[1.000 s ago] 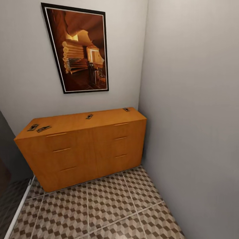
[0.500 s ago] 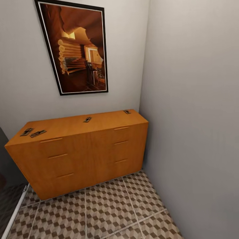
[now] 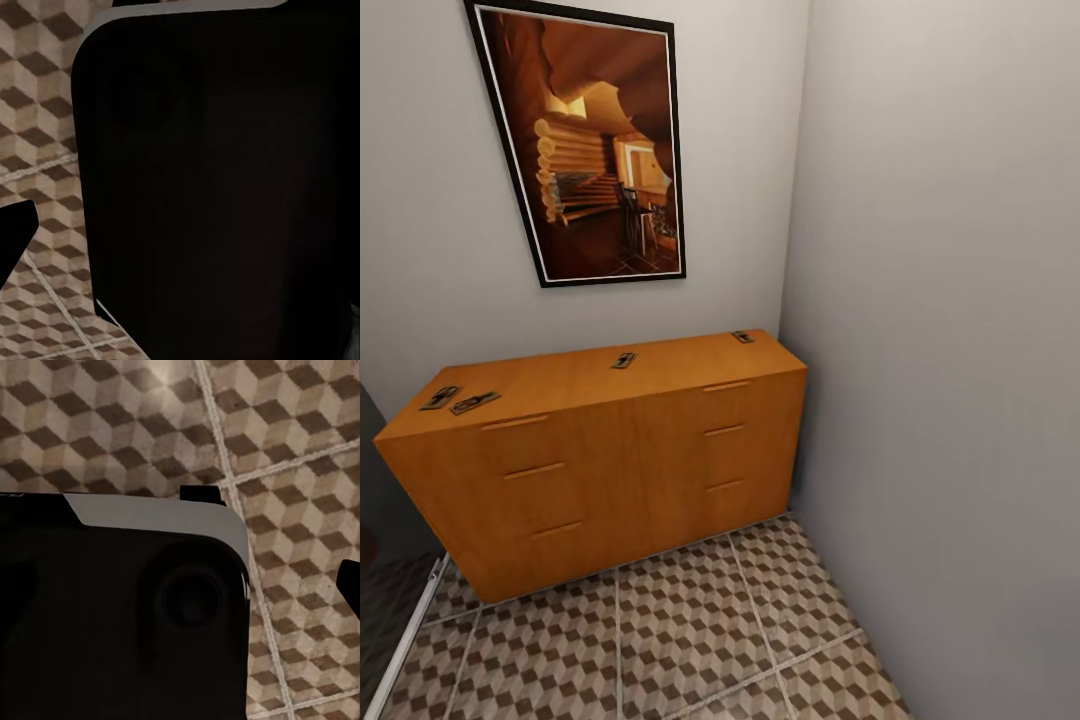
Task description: Take the four mousetraps from the cabinet in the bathroom and place them on the bathroom floor. Make sure all four end up on the same floor surface, and ensure that at least two of them are either under or directly next to the same bathroom sink.
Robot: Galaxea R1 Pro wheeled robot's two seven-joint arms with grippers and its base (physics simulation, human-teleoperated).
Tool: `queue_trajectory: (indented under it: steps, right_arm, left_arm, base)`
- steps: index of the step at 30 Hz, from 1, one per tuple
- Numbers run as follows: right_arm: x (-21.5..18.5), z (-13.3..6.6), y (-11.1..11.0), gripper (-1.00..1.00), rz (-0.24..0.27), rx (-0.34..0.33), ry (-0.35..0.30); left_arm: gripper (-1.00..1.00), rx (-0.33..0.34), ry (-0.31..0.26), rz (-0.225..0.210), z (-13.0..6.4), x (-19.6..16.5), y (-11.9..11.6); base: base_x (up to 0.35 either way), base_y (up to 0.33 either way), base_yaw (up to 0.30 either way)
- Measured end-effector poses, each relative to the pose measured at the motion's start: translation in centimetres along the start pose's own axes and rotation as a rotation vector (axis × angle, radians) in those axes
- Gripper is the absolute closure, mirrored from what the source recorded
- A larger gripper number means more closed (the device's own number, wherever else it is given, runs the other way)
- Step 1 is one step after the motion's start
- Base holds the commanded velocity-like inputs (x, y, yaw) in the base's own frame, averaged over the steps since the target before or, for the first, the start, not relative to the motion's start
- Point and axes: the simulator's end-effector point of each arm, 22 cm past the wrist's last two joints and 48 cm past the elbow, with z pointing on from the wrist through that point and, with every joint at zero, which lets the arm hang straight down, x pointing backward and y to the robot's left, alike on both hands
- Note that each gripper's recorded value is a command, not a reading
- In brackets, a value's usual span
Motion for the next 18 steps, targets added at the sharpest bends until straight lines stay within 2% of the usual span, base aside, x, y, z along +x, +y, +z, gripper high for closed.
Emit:
queue_trajectory:
  steps: [2,3,4,5,6,7,8,9,13,14,18]
  right_arm:
    - [-0.2,0.0,0.0,-1.0,0.001,0.0,-0.003]
    - [-4.3,0.2,-2.2,-1.0,0.005,0.03,-0.06]
    - [-5.1,0.2,-2.4,-1.0,0.003,0.033,-0.069]
    - [-5.7,0.2,-2.5,-1.0,0.001,0.034,-0.069]
    - [-7.0,0.2,-2.7,-1.0,-0.001,0.036,-0.068]
    - [-8.4,-0.1,-2.9,-1.0,0.006,0.04,0.079]
    - [-17.5,-1.7,-3.0,-1.0,0.004,0.042,-0.076]
    - [-24.0,-4.1,-3.0,-1.0,0.004,0.044,-0.192]
    - [-31.5,-8.5,-3.2,-1.0,0.009,0.06,-0.343]
    - [-35.5,-11.6,-3.5,-1.0,0.009,0.083,-0.443]
    - [-40.6,-16.4,-4.1,-1.0,0.015,0.122,-0.584]
  left_arm:
    - [-1.0,0.0,-0.002,0.0,0.0,-0.1,0.0]
    - [-1.0,-0.014,-0.081,-0.002,-0.1,-4.4,0.9]
    - [-1.0,-0.014,-0.162,0.0,-0.6,-8.6,1.0]
    - [-1.0,-0.015,-0.177,0.0,-0.7,-9.2,1.0]
    - [-1.0,-0.016,-0.216,0.0,-1.1,-11.3,1.0]
    - [-1.0,-0.014,-0.252,0.004,-2.5,-16.2,0.7]
    - [-1.0,-0.012,-0.372,0.007,-4.9,-24.9,0.5]
    - [-1.0,-0.011,-0.407,0.009,-6.2,-28.0,0.4]
    - [-1.0,-0.009,-0.504,0.009,-10.1,-35.3,0.1]
    - [-1.0,-0.007,-0.55,0.009,-12.6,-38.8,0.0]
    - [-1.0,0.0,-0.626,0.01,-17.1,-44.4,-0.5]
  base:
    - [0.0,0.0,0.0]
    - [0.0,0.0,0.0]
    - [0.0,0.0,0.0]
    - [0.0,0.0,0.0]
    - [0.0,0.0,0.0]
    - [0.0,0.0,0.0]
    - [0.0,0.0,0.0]
    - [0.0,0.0,0.0]
    - [0.0,0.0,0.0]
    - [0.0,0.0,0.0]
    - [0.0,0.0,0.0]
